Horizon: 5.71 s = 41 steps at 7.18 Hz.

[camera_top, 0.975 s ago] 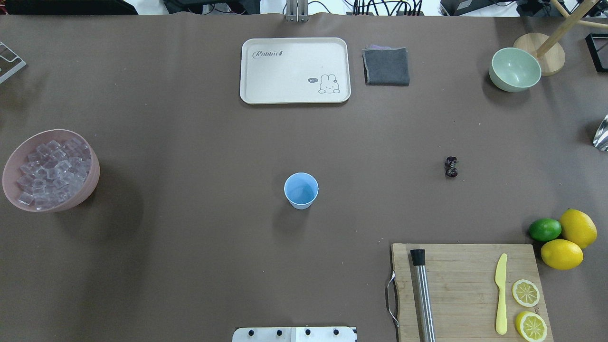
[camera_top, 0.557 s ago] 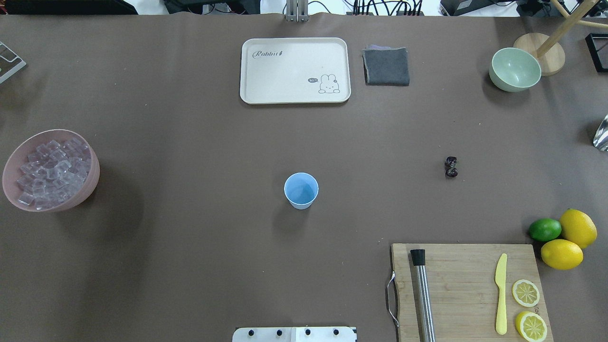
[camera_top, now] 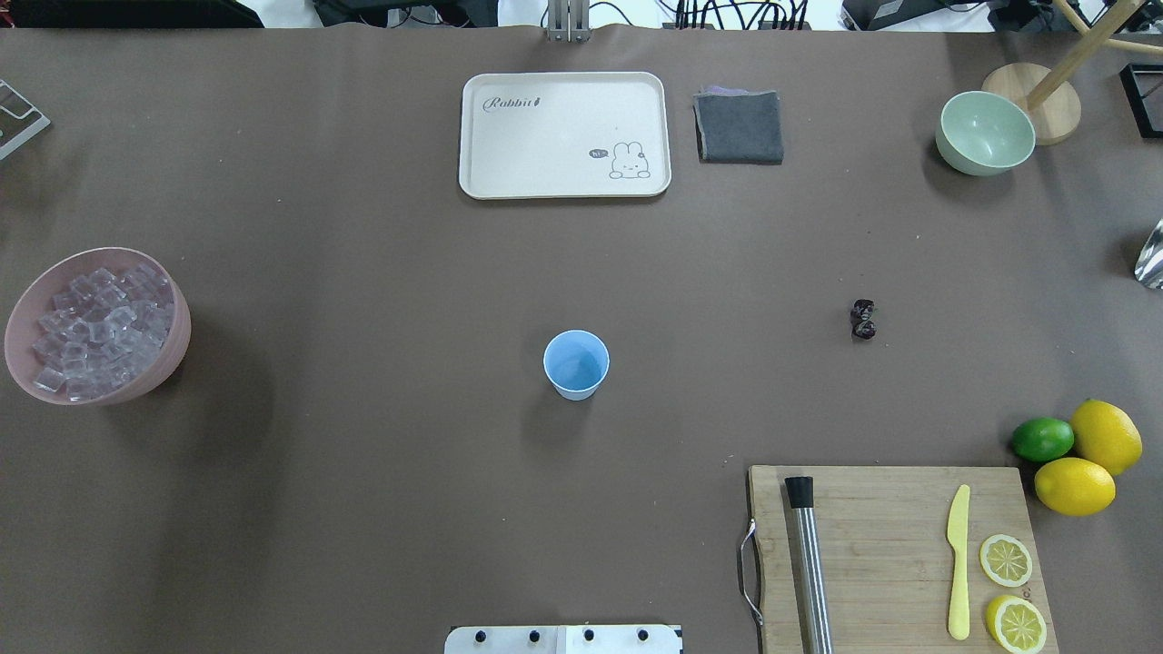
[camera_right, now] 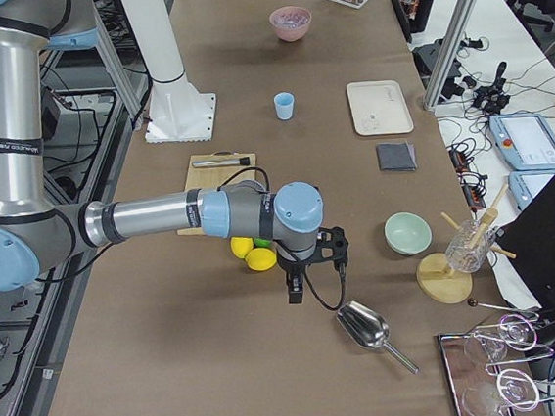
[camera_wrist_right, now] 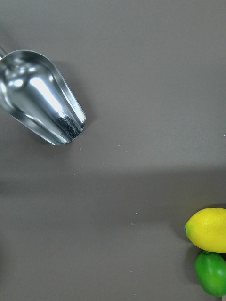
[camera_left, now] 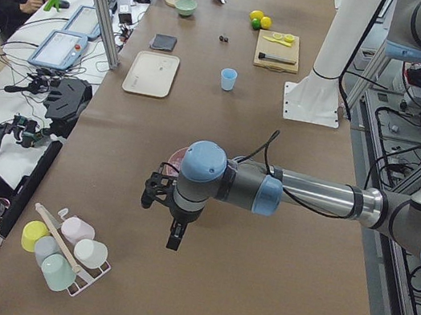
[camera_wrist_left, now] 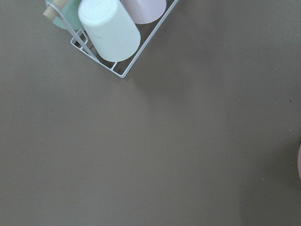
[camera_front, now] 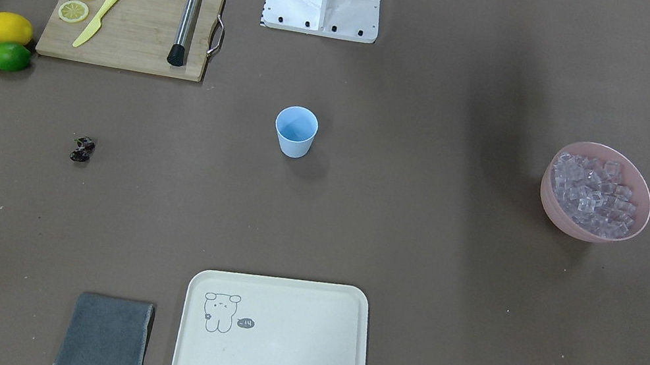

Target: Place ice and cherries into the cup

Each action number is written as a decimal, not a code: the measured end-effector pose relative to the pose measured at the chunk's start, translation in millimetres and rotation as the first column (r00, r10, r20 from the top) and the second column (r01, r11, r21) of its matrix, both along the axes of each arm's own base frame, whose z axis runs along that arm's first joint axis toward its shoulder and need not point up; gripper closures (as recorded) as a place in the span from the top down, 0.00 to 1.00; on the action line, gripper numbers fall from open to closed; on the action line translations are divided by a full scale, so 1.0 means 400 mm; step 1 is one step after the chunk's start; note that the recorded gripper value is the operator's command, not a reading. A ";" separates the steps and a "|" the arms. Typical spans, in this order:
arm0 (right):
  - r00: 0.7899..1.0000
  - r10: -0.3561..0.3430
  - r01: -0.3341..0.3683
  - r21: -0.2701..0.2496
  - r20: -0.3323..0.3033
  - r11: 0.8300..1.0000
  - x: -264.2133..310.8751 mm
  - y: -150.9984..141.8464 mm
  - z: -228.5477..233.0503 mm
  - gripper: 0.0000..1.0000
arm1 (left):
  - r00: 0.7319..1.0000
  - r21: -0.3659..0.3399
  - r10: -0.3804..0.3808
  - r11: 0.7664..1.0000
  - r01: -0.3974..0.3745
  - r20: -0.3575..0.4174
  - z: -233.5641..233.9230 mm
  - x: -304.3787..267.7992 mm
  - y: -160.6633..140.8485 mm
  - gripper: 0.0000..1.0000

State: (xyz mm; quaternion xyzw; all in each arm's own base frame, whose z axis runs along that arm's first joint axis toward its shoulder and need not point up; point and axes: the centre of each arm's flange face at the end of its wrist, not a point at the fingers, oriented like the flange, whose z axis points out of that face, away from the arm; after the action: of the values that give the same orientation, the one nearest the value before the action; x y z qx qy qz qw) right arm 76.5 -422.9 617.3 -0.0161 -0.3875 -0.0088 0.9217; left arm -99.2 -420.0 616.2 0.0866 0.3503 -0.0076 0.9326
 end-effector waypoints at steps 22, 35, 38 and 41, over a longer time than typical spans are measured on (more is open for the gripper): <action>0.999 0.034 -0.034 0.002 0.029 0.999 -0.004 -0.034 -0.044 1.00 | 0.961 0.279 0.254 0.936 -0.216 -0.109 -0.253 0.697 -0.072 0.94; 0.999 0.036 -0.037 0.001 0.037 0.999 -0.004 -0.003 -0.048 1.00 | 0.943 0.236 0.318 0.928 -0.287 -0.102 -0.171 0.816 -0.113 0.60; 0.999 0.036 -0.036 0.003 0.036 0.999 -0.004 -0.002 -0.049 1.00 | 0.942 0.235 0.320 0.928 -0.289 -0.103 -0.171 0.819 -0.112 0.07; 0.999 0.036 -0.036 0.004 0.036 0.999 -0.003 -0.002 -0.049 1.00 | 0.941 0.243 0.322 0.926 -0.289 -0.106 -0.180 0.819 -0.109 0.00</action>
State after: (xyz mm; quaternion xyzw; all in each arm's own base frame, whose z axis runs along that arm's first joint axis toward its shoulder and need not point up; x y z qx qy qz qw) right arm 75.1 -423.6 597.6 -0.0070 -0.4042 0.0068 0.9146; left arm 228.4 -463.6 544.2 0.1348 0.4245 0.1714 0.8788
